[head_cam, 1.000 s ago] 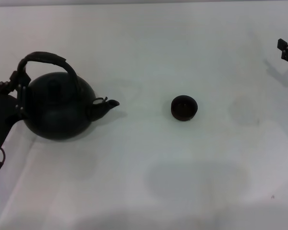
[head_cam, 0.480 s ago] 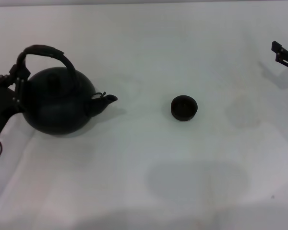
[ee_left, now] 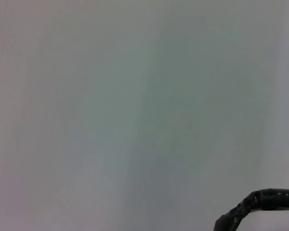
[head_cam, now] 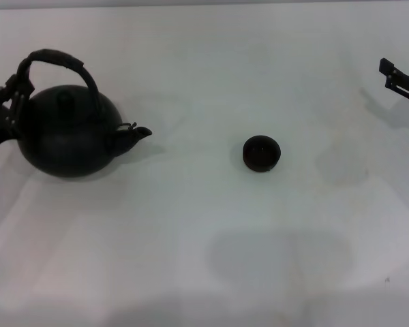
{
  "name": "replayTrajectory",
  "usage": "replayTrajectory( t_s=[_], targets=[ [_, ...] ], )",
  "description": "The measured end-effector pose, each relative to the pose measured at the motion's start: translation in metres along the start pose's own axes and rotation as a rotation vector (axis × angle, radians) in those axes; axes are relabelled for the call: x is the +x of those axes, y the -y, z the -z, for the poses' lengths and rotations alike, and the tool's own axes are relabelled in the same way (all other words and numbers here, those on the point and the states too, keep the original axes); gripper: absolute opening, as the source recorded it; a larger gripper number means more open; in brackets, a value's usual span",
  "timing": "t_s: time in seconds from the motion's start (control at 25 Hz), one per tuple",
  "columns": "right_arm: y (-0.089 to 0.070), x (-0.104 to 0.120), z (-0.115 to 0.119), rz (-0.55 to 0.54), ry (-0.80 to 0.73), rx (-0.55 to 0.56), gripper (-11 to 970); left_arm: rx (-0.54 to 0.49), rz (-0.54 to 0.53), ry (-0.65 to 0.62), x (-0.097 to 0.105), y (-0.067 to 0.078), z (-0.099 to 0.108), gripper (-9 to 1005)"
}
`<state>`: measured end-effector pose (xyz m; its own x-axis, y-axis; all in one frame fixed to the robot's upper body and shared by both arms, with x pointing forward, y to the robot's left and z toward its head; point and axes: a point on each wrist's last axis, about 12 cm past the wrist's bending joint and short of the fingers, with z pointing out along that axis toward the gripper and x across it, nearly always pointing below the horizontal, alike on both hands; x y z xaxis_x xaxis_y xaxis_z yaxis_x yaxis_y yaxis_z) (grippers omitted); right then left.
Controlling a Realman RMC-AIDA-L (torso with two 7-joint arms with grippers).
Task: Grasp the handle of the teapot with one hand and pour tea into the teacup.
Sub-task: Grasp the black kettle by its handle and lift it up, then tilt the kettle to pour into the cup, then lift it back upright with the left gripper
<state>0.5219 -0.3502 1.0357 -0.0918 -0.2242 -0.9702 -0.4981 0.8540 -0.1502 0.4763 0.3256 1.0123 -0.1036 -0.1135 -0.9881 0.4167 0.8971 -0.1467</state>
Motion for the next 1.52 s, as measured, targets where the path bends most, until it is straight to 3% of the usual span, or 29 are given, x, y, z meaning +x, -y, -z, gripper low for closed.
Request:
replayTrajectory(
  t_s=[0.32, 0.76, 1.12, 1.36, 1.52],
  targets=[
    [-0.002, 0.0, -0.001, -0.012, 0.009, -0.005, 862, 0.084, 0.002, -0.055, -0.025, -0.011, -0.042, 127],
    [-0.008, 0.004, 0.004, -0.052, 0.022, -0.007, 862, 0.152, -0.043, -0.266, -0.057, -0.015, -0.109, 126],
    [-0.011, 0.011, 0.013, -0.077, 0.031, 0.021, 861, 0.213, -0.19, -0.361, -0.089, 0.005, -0.138, 125],
    [-0.012, 0.012, 0.014, -0.08, 0.033, 0.023, 861, 0.225, -0.302, -0.355, -0.11, 0.031, -0.138, 124],
    [-0.012, 0.012, 0.014, -0.08, 0.034, 0.022, 861, 0.236, -0.311, -0.336, -0.119, 0.042, -0.132, 124]
  ],
)
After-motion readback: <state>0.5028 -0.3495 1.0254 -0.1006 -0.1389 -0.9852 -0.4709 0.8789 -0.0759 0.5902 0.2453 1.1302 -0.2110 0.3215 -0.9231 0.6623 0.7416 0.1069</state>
